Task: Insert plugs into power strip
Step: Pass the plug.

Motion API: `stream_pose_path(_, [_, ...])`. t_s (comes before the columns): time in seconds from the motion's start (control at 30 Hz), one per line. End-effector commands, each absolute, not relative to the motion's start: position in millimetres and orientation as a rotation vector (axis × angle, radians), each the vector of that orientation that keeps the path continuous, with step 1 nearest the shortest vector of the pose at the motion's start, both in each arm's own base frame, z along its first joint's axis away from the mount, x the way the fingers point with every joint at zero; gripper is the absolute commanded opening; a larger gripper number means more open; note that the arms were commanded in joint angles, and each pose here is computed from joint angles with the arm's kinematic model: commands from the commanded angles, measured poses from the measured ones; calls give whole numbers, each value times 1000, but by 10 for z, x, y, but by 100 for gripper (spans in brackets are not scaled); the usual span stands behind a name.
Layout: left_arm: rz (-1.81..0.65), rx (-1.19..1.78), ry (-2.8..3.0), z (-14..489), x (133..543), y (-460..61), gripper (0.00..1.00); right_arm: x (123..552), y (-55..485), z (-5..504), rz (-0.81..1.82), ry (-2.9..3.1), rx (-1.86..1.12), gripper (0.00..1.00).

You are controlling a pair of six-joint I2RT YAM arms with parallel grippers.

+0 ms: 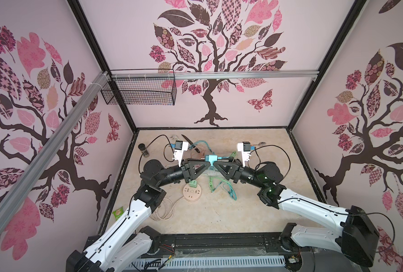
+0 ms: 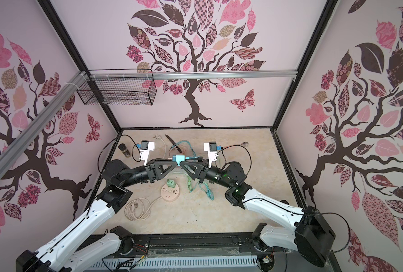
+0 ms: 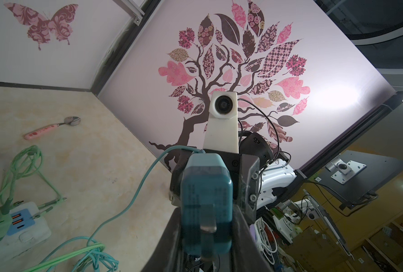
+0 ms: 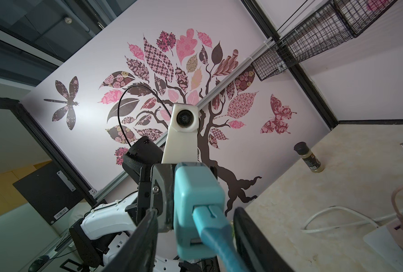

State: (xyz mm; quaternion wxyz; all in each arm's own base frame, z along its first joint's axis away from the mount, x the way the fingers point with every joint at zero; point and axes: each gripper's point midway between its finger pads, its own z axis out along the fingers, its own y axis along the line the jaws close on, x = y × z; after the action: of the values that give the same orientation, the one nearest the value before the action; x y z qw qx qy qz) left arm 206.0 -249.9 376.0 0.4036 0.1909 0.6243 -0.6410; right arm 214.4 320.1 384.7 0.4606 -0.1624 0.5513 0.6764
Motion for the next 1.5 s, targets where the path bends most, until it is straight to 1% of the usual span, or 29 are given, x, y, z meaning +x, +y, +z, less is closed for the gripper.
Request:
stream_pose_path(0.0, [-1646, 553, 1526, 3819, 1930, -2527, 0, 2157, 3167, 4101, 1691, 1266, -390, 54])
stream_pose_path(0.1, [-1649, 559, 1525, 3820, 1912, -2537, 0, 2164, 3172, 4128, 1702, 1254, -385, 54])
stream_pose_path(0.33, [-1653, 568, 1523, 3815, 1895, -2559, 0, 2163, 3199, 4159, 1713, 1242, -397, 45])
stream_pose_path(0.57, [-1653, 570, 1526, 3801, 1889, -2565, 0, 2129, 3156, 4201, 1710, 1213, -399, 42])
stream_pose_path(0.87, [-1639, 553, 1556, 3778, 1923, -2568, 0, 2073, 3149, 4221, 1708, 1201, -432, 29])
stream_pose_path(1.0, [-1609, 540, 1591, 3760, 1937, -2553, 1, 2083, 3125, 4206, 1664, 1222, -432, 21])
stream_pose_path(1.13, [-1570, 533, 1620, 3719, 1932, -2521, 14, 2137, 3114, 4185, 1574, 1271, -448, 15])
stream_pose_path(1.2, [-1554, 536, 1634, 3688, 1909, -2501, 24, 2162, 3108, 4195, 1521, 1298, -464, 15])
stream_pose_path(1.3, [-1525, 527, 1657, 3618, 1868, -2453, 34, 2218, 3058, 4210, 1438, 1330, -476, 14])
stream_pose_path(1.47, [-1457, 497, 1692, 3466, 1792, -2329, 44, 2286, 2956, 4222, 1314, 1379, -491, 13])
